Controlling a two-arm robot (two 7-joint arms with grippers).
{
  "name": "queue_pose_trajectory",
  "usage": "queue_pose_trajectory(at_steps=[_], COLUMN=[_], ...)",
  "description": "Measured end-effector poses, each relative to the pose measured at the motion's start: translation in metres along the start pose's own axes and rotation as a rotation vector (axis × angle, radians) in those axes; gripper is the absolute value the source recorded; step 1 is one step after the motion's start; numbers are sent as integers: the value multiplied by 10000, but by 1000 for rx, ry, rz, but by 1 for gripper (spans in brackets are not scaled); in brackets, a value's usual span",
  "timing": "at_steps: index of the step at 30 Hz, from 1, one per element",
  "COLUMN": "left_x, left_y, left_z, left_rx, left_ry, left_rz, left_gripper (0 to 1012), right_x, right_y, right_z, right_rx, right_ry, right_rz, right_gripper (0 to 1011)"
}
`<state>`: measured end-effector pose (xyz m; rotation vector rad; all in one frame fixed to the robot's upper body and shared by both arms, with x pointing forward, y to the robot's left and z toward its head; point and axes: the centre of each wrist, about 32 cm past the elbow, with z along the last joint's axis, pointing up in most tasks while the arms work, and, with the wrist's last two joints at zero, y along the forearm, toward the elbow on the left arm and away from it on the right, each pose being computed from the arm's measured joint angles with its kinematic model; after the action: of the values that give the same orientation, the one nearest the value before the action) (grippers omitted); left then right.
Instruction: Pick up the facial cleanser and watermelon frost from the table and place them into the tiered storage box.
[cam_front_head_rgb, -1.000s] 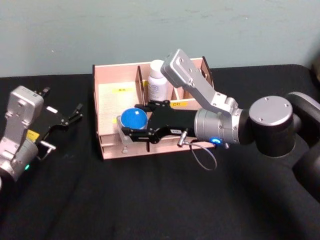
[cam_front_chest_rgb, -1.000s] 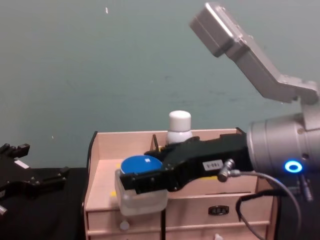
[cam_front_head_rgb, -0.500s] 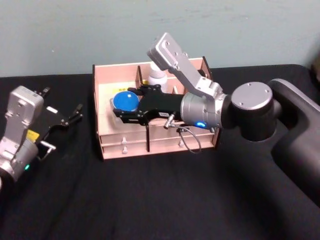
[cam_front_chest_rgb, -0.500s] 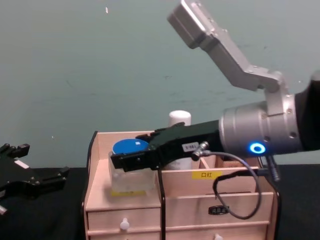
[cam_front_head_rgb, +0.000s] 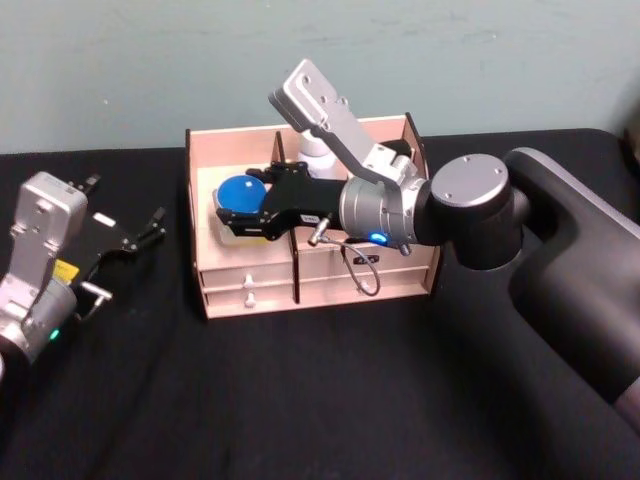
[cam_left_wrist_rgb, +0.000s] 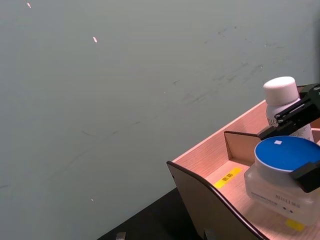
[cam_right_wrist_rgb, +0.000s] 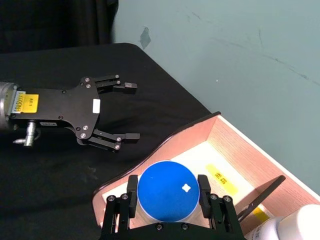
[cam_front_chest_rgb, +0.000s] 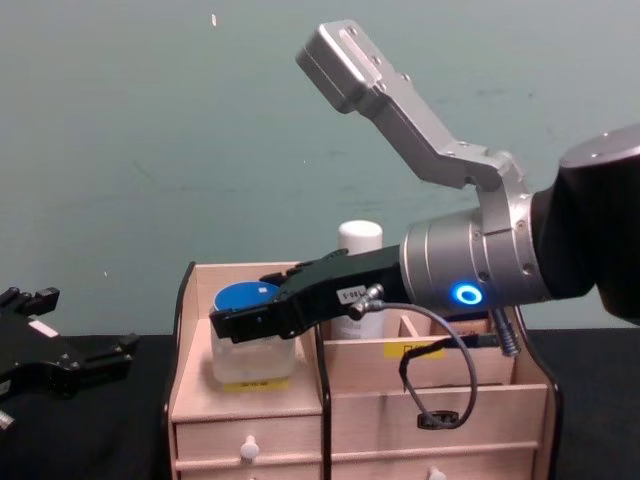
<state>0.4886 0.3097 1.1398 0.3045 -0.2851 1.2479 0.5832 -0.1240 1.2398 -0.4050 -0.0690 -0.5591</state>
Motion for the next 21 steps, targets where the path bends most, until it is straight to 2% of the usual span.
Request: queue_pose_trajectory(at_steps=[21], left_x=[0], left_y=[0], left_z=[0], left_rx=[0], left_ry=[0], left_rz=[0], left_gripper=[1010], right_x=[44], right_y=[64], right_z=[-5], right_rx=[-15], right_ry=[5], right_rz=[-21], right_gripper=[717])
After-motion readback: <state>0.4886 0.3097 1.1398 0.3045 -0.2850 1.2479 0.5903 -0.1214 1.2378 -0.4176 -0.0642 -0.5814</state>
